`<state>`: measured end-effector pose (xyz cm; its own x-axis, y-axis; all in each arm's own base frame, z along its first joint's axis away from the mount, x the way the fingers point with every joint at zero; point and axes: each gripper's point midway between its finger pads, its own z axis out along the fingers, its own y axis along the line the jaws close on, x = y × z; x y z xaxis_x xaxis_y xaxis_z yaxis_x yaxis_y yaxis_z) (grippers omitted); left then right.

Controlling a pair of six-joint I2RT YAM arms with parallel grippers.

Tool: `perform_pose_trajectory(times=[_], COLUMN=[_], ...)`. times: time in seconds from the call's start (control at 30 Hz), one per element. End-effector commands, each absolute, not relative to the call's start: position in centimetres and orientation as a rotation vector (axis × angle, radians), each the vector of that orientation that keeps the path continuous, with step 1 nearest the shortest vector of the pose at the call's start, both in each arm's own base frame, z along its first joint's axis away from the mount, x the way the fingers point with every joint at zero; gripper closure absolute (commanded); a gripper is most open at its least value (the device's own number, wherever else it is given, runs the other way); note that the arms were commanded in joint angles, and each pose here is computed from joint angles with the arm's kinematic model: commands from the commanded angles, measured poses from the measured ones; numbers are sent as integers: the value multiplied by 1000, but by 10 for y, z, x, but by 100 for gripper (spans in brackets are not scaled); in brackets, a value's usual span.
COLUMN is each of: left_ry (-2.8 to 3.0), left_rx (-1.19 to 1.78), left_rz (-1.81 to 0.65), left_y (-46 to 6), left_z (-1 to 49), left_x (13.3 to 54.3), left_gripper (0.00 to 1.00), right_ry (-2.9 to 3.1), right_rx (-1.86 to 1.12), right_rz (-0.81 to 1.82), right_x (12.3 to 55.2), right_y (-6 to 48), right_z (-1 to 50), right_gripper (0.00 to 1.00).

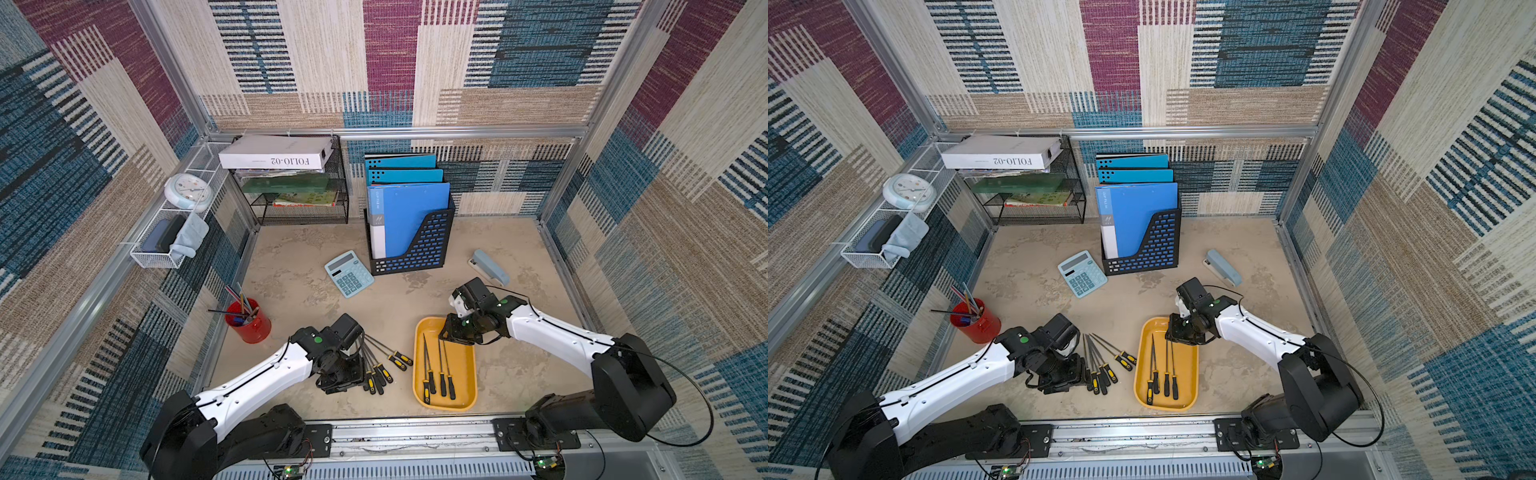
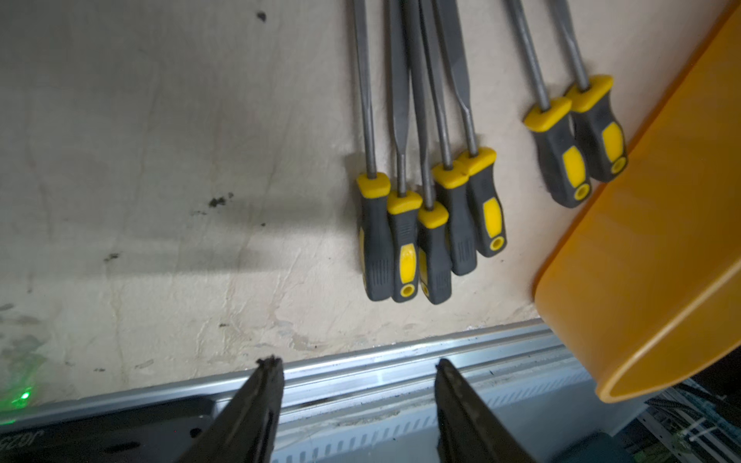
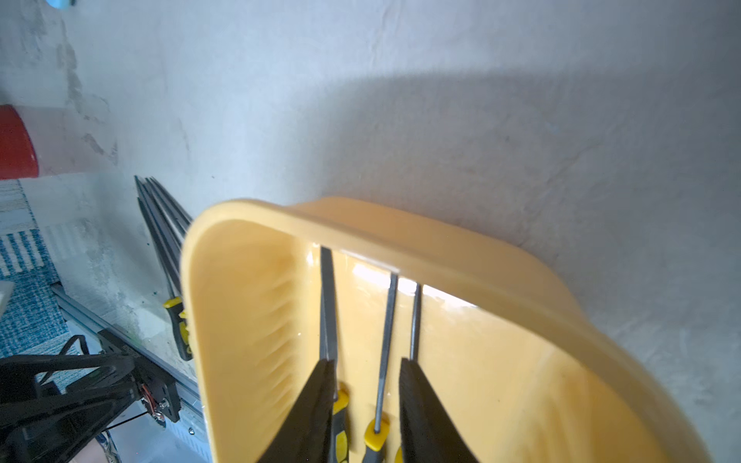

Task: Put the file tool into the storage box
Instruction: Place the file tool in the storage box, then pick up the file tool from the center of the board.

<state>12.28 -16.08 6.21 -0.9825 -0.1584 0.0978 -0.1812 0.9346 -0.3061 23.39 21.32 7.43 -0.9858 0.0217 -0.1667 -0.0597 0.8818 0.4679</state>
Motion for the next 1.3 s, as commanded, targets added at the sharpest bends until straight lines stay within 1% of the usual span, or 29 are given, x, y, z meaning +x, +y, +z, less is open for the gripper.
perform_pose_trajectory(times=[0.0,0.07,0.2,0.5,0.57,0.77,0.87,1.03,1.17,1.27], left_ry=[-3055,-3059,-3054,-3047,-3030,-3024,-3021,-2984,-2980,-2991], left_rx=[310,319,328,322,312,303,286,256,231,197], left_rz=[450,453,395,332,298,247,224,131,87,95], left_y=[-159,-162,-160,-165,-164,-163,-164,-155,-146,-147], left_z=[58,56,48,35,30,23,21,13,12,22], left_x=[133,137,140,149,147,150,152,144,138,139], left_gripper=[38,39,45,52,58,60,62,74,85,90], right_ry=[2886,2879,2875,2876,2879,2875,2879,2874,2869,2863], right_rx=[-47,-59,-68,-78,-81,-94,-101,-118,-127,-140], right_rz=[718,729,742,766,768,773,772,780,788,819], right_x=[235,237,239,238,238,240,241,243,245,246], right_y=[214,217,220,223,223,226,227,230,233,238], right_z=[82,85,88,88,87,88,87,90,92,95], right_gripper=[67,67,68,70,71,71,71,72,72,73])
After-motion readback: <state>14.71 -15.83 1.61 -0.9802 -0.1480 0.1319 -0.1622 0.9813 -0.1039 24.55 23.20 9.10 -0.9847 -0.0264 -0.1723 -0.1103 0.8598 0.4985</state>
